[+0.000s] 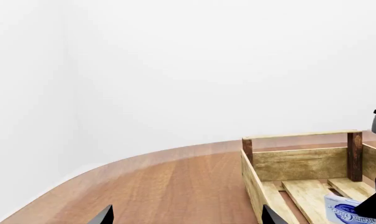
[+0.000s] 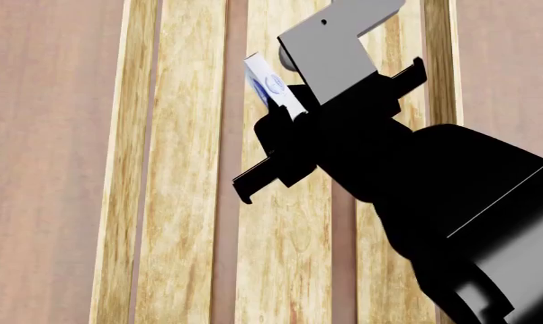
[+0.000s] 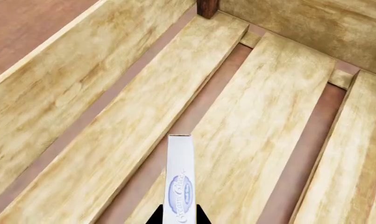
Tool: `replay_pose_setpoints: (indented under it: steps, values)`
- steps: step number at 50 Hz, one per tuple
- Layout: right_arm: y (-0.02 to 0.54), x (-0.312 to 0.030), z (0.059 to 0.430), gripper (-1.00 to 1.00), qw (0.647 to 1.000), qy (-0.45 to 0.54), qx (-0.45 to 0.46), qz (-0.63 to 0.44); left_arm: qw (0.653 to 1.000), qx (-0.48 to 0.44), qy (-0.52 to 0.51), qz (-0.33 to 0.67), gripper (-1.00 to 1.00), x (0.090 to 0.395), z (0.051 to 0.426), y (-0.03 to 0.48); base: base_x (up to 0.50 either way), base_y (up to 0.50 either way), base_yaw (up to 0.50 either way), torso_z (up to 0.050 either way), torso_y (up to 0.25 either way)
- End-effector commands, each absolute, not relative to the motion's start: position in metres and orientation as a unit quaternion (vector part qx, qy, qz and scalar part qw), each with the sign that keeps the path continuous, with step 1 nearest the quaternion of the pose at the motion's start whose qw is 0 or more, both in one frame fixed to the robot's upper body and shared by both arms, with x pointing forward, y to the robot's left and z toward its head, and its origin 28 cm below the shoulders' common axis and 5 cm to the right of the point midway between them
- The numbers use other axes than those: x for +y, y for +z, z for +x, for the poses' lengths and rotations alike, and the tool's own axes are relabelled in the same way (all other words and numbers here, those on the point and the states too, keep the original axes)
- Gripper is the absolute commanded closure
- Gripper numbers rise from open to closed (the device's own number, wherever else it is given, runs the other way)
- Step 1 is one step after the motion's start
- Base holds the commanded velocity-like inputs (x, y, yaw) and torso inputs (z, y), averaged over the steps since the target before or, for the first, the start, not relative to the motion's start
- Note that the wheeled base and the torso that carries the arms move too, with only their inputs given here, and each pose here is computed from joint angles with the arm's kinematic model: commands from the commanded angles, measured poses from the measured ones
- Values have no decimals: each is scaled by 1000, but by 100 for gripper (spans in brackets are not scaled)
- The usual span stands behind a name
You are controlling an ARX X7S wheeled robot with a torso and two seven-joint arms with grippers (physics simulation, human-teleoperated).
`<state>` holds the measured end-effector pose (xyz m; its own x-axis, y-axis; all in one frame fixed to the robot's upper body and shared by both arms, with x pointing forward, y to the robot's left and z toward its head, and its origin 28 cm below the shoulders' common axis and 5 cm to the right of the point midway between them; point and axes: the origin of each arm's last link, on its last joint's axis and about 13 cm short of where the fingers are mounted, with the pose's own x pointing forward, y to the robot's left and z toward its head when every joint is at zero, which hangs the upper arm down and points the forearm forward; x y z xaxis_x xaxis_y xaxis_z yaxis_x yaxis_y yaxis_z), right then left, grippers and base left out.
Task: Pick up the cream cheese and put it in the tray.
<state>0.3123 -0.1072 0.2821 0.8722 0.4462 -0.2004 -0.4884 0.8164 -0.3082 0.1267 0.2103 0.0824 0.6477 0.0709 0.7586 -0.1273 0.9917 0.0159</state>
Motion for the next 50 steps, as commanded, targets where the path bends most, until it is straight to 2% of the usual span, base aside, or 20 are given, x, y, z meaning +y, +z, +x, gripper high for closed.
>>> replay_pose_setpoints:
  steps: [1,40,41,50]
  values:
    - [278,-107,316,100,950,232,66,-198,907,-416,55,34,-100,210,126,83,0,0,0,0,0]
    - [265,-96,326,100,943,215,89,-238,908,-414,58,37,-100,210,127,83,0,0,0,0,0]
    - [265,-97,326,-100,944,208,94,-238,908,-414,58,37,-100,210,127,83,0,0,0,0,0]
    - [263,-98,327,-100,944,202,97,-241,908,-413,58,37,-100,210,127,82,0,0,0,0,0]
